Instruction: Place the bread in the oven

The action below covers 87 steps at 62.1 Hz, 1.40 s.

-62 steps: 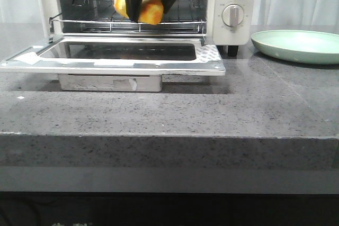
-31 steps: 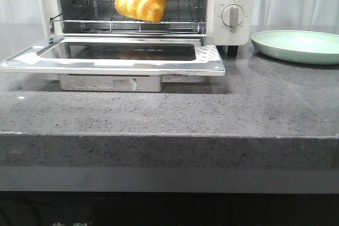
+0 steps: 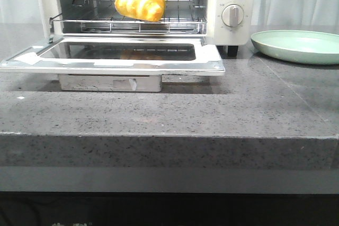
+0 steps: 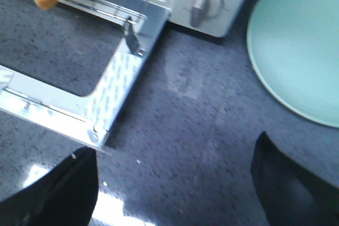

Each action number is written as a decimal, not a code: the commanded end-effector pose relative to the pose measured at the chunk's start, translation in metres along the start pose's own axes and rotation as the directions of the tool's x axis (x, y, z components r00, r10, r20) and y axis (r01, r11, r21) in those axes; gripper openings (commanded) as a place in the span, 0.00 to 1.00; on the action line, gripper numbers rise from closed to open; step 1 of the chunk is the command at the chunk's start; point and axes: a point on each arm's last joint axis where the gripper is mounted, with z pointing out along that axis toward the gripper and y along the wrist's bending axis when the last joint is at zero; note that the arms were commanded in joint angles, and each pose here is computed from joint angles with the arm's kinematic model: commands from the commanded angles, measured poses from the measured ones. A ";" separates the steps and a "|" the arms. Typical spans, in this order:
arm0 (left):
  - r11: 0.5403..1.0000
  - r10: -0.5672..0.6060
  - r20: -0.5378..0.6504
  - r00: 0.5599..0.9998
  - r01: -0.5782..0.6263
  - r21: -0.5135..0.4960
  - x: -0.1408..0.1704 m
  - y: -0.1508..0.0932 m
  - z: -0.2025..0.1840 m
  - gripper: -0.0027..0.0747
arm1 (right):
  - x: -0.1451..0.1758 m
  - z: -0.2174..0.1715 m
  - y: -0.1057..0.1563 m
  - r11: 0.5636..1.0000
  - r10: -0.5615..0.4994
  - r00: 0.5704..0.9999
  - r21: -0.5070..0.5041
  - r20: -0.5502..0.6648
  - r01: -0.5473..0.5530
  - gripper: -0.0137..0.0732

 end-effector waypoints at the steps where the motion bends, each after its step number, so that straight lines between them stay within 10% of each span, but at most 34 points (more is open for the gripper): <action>1: 1.000 -0.009 0.089 0.996 0.008 0.008 -0.011 0.000 -0.008 0.01 | 0.013 -0.040 -0.018 0.999 0.045 0.990 0.013 0.133 -0.047 0.85; 42: 1.000 -0.009 0.081 0.997 0.008 0.007 -0.010 0.000 -0.008 0.01 | 0.107 -0.118 -0.039 0.995 0.090 0.964 0.022 0.251 -0.099 0.84; 49: 1.000 -0.009 0.081 0.997 0.008 0.007 -0.010 0.000 -0.008 0.01 | 0.107 -0.118 -0.039 0.995 0.090 0.964 0.023 0.251 -0.099 0.69; 65: 1.000 -0.009 0.081 0.997 0.008 0.007 -0.010 0.000 -0.008 0.01 | 0.106 -0.118 -0.039 0.995 0.091 0.960 0.016 0.264 -0.099 0.02; 87: 1.000 -0.011 0.080 0.997 0.010 0.008 -0.010 0.000 -0.008 0.01 | 0.111 -0.116 -0.038 0.993 0.112 0.970 0.003 0.214 -0.116 0.02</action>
